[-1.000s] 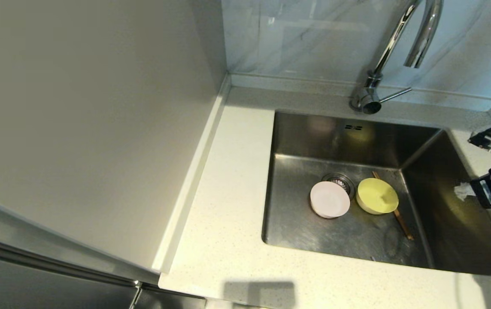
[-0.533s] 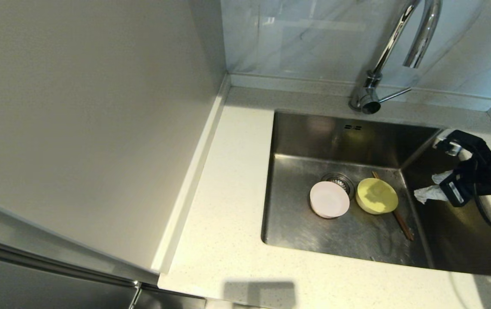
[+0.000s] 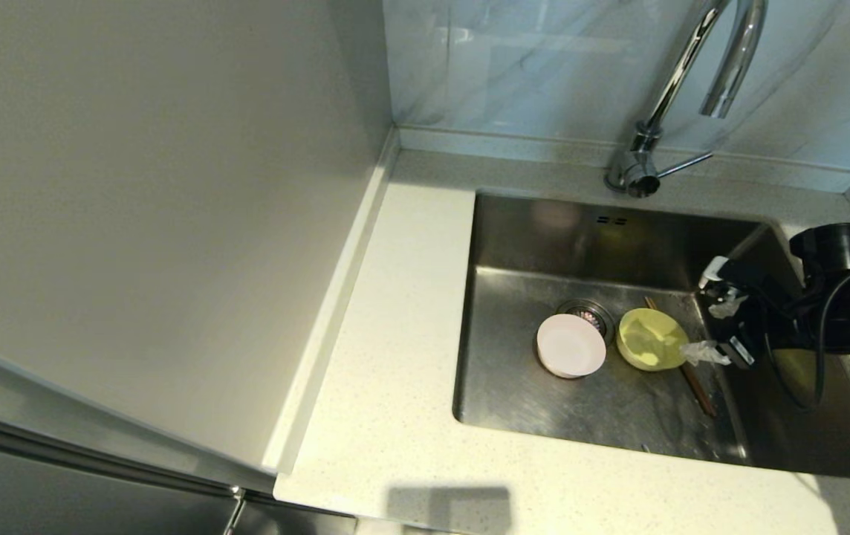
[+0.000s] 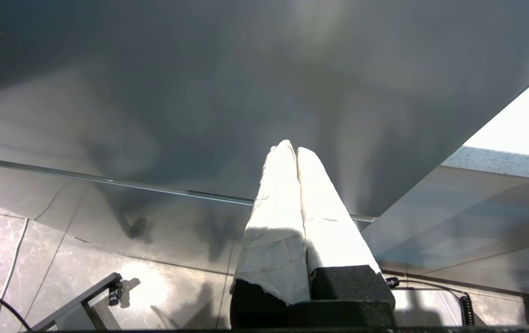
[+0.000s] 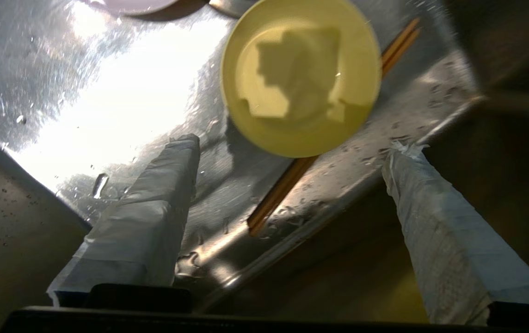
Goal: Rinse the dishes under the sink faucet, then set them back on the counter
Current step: Put a bowl back to the table from the sink
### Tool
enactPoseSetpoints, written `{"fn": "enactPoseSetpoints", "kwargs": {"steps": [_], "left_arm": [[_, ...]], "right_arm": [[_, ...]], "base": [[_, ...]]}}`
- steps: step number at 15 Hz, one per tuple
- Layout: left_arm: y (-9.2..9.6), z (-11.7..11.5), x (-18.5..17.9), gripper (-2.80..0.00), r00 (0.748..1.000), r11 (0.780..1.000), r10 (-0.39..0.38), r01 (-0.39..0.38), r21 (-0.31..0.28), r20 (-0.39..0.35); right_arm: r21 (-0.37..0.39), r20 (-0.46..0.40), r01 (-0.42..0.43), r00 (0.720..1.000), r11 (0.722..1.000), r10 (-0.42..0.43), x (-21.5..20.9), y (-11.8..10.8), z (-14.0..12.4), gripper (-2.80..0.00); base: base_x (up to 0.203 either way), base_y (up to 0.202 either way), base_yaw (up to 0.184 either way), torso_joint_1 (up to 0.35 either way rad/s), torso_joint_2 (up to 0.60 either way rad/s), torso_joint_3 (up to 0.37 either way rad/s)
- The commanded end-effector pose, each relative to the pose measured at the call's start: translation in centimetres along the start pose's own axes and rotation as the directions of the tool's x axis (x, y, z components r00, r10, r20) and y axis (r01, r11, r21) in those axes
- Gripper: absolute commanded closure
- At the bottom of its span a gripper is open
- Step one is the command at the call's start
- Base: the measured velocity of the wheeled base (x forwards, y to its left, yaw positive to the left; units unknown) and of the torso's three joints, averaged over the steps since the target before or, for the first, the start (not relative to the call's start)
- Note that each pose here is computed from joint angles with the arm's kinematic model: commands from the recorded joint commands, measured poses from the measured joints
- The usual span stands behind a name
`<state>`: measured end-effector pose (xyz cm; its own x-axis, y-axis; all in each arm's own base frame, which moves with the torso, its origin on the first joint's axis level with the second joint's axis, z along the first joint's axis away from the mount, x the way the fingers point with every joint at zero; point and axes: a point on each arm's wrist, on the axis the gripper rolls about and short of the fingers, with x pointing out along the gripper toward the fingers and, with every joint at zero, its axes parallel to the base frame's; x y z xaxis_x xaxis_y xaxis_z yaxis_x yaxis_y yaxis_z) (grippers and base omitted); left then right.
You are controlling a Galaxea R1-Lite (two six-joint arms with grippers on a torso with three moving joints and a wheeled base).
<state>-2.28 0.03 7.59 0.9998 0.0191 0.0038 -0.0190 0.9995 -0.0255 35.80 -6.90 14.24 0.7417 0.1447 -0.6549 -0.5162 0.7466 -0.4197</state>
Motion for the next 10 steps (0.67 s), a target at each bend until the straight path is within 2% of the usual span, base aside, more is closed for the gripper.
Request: {"fn": "enactPoseSetpoints", "kwargs": {"steps": [1,5,10], "left_arm": [[0.0,0.0,0.0,0.00,1.000,1.000,0.001,-0.001,-0.001,0.004],[0.0,0.0,0.0,0.00,1.000,1.000,0.001,-0.001,-0.001,0.004],[0.0,0.0,0.0,0.00,1.000,1.000,0.001,-0.001,-0.001,0.004]], "right_arm": [[0.003,-0.030,-0.047,0.998,0.999,0.047,1.8,0.7,-0.8,-2.80],[-0.010,-0.038,-0.087,0.996,0.996,0.086,4.2,2.0,-1.1,-2.80],[-0.041,-0.029,-0.077,0.997,0.996,0.076,7.5,3.1,-1.1,-2.80]], "base": [[0.000,0.000,0.000,0.000,0.00,0.000],[0.000,0.000,0.000,0.000,0.00,0.000],[0.000,0.000,0.000,0.000,0.00,0.000]]}}
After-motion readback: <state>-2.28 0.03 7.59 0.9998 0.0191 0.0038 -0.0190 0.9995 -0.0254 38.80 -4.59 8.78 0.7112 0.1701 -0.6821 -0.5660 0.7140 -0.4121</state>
